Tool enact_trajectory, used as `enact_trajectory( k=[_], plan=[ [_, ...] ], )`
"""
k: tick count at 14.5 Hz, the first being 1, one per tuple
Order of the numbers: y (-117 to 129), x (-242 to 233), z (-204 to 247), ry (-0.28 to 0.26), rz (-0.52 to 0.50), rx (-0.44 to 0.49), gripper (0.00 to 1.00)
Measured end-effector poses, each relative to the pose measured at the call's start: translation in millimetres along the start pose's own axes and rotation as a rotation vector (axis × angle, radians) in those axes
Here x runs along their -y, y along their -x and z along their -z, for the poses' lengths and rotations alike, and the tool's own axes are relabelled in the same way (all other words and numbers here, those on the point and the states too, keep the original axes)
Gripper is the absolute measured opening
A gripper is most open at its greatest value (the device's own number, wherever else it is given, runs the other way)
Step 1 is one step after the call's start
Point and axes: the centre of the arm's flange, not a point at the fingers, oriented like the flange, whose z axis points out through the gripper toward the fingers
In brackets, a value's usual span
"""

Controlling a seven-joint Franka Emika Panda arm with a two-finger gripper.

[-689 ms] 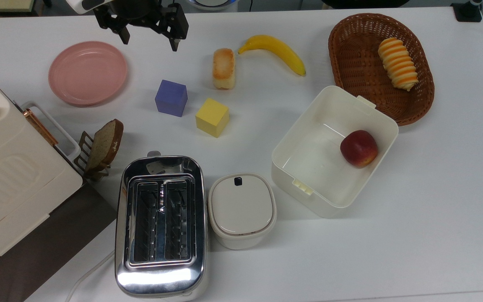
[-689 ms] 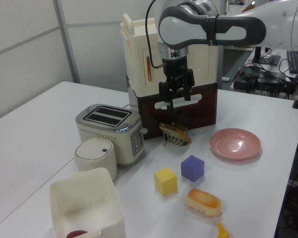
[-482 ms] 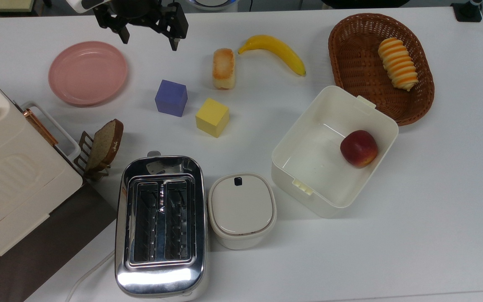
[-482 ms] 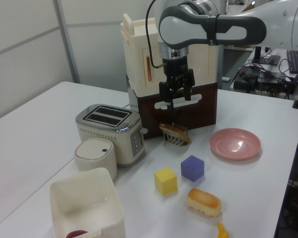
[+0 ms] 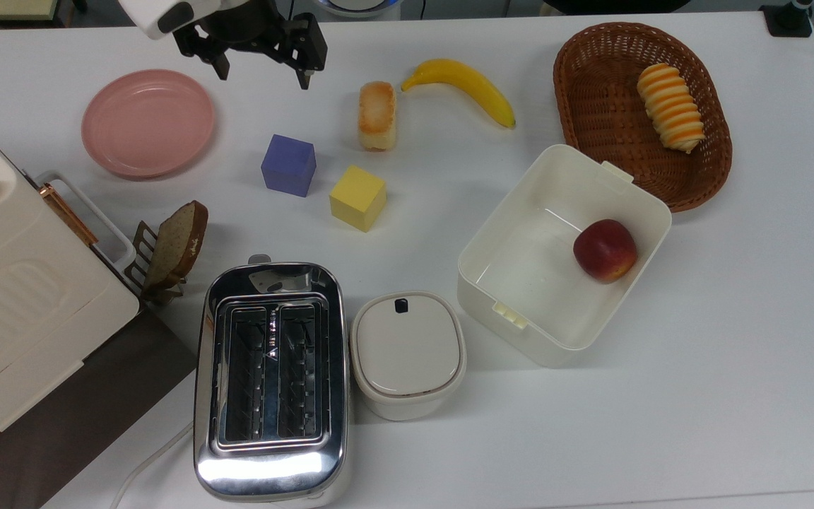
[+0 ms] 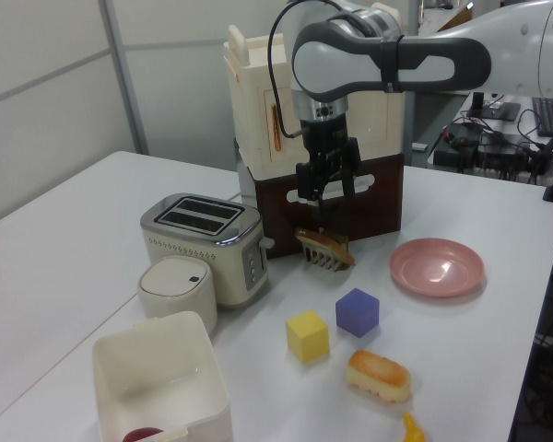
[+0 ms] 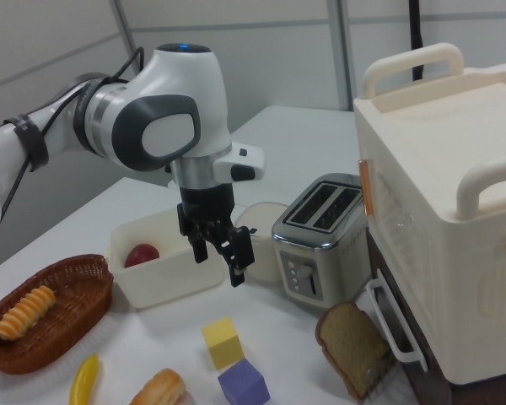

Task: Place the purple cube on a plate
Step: 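Move the open gripper toward the purple cube and lower it, then close the gripper around the purple cube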

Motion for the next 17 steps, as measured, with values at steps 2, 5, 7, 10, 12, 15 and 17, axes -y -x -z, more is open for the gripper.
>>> enact_trajectory(
  k=[2,5,7,10,12,15,17],
  plan=[
    [0,3,-6,0.001,0.009,0.012,1.0],
    [2,12,-31,0.008,0.028,0.067,1.0],
    [5,18,-55,0.027,0.042,0.117,1.0],
    [10,22,-90,0.045,0.052,0.191,1.0],
    [7,16,-105,0.065,0.05,0.178,1.0],
    [2,2,-140,0.127,0.055,0.138,1.0],
    [1,-5,-173,0.16,0.071,0.131,1.0]
  ],
)
